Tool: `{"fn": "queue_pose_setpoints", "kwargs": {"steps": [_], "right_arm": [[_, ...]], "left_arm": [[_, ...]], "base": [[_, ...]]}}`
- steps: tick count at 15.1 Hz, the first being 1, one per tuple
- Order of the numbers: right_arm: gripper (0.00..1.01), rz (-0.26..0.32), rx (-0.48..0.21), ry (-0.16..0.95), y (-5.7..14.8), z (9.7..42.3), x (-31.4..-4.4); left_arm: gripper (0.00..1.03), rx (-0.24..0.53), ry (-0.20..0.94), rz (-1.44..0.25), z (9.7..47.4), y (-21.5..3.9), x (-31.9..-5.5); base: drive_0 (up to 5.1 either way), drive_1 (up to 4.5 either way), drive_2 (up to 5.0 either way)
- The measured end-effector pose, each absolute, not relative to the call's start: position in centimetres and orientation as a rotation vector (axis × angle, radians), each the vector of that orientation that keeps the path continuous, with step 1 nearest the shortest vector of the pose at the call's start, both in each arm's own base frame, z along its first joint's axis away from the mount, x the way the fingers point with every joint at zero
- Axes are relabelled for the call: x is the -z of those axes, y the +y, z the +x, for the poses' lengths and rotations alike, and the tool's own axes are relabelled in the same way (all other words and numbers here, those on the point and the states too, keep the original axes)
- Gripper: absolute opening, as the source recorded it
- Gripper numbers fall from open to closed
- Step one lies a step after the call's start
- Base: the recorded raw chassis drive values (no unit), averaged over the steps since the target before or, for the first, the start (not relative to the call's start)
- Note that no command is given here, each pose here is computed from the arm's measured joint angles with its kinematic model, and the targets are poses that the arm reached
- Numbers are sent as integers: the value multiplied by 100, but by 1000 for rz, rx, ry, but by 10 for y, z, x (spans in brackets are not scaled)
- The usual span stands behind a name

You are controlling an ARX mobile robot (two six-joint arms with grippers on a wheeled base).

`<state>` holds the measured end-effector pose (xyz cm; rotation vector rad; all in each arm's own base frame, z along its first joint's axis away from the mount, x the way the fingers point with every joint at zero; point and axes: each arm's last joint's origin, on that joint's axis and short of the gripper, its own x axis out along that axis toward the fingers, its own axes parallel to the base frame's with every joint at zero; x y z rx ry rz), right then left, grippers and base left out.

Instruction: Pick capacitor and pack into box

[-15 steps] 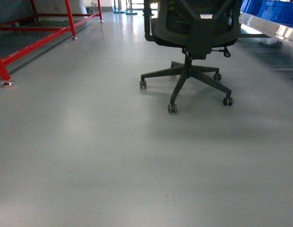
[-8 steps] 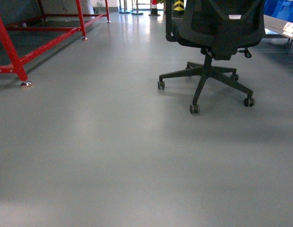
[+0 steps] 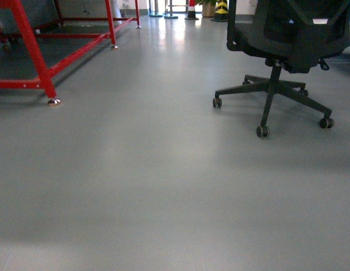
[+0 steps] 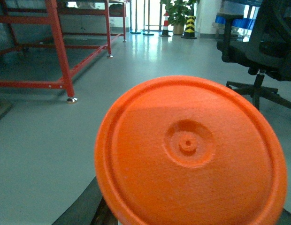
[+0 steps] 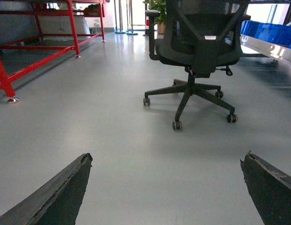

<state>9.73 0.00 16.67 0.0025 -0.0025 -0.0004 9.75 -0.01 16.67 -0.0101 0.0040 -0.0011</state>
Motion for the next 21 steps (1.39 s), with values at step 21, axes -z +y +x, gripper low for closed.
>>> {"fn": "queue_pose_setpoints", "kwargs": {"steps": [21], "right_arm": [[98,2,0,-5,0,97,-167]], "left_arm": [[44,0,3,-10,98,0,-167]], "base": [[-507,238,238]]}}
